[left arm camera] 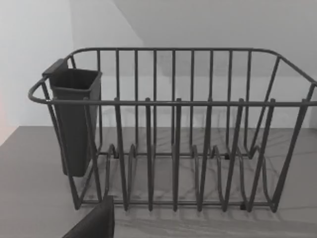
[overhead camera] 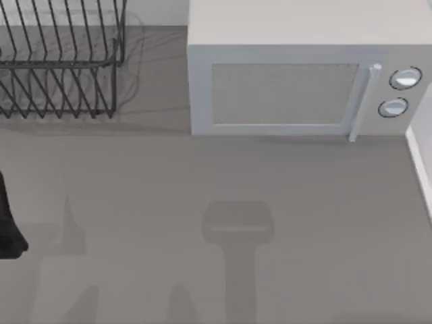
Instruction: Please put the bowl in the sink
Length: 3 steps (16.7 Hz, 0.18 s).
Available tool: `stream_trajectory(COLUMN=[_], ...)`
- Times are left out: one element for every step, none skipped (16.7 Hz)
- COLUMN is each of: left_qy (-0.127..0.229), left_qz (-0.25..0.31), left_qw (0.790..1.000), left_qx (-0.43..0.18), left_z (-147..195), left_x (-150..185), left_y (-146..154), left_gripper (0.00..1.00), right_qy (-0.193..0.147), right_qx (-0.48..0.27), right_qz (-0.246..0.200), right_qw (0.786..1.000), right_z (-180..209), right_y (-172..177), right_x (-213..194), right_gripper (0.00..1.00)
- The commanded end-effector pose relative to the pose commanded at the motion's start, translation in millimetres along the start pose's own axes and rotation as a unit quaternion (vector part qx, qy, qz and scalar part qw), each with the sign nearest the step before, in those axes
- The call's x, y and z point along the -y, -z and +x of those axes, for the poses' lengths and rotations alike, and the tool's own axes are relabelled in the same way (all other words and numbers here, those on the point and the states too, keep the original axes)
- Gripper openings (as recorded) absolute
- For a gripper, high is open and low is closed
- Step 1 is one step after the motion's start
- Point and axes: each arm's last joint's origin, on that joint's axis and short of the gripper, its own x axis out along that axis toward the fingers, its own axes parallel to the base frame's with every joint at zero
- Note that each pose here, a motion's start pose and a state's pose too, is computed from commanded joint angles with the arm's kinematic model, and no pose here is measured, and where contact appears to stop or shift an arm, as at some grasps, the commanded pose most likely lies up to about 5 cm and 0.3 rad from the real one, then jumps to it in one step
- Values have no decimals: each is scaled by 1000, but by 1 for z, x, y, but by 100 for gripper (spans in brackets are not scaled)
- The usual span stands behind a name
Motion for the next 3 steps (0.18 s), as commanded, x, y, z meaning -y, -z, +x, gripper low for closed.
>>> stream_trajectory(left_qy=[0, 0, 0], left_qz=[0, 0, 0], left_qw=[1000, 1000, 1000], left_qx=[0, 0, 0], left_z=[0, 0, 0], left_x=[0, 0, 0], left_y=[0, 0, 0], left_gripper=[100, 100, 100], right_qy=[0, 0, 0], right_qx=[0, 0, 0], right_qz=[0, 0, 0], right_qw=[1000, 1000, 1000], right_z=[0, 0, 0], right_y=[0, 0, 0], right_x=[0, 0, 0], right_gripper=[100, 100, 100])
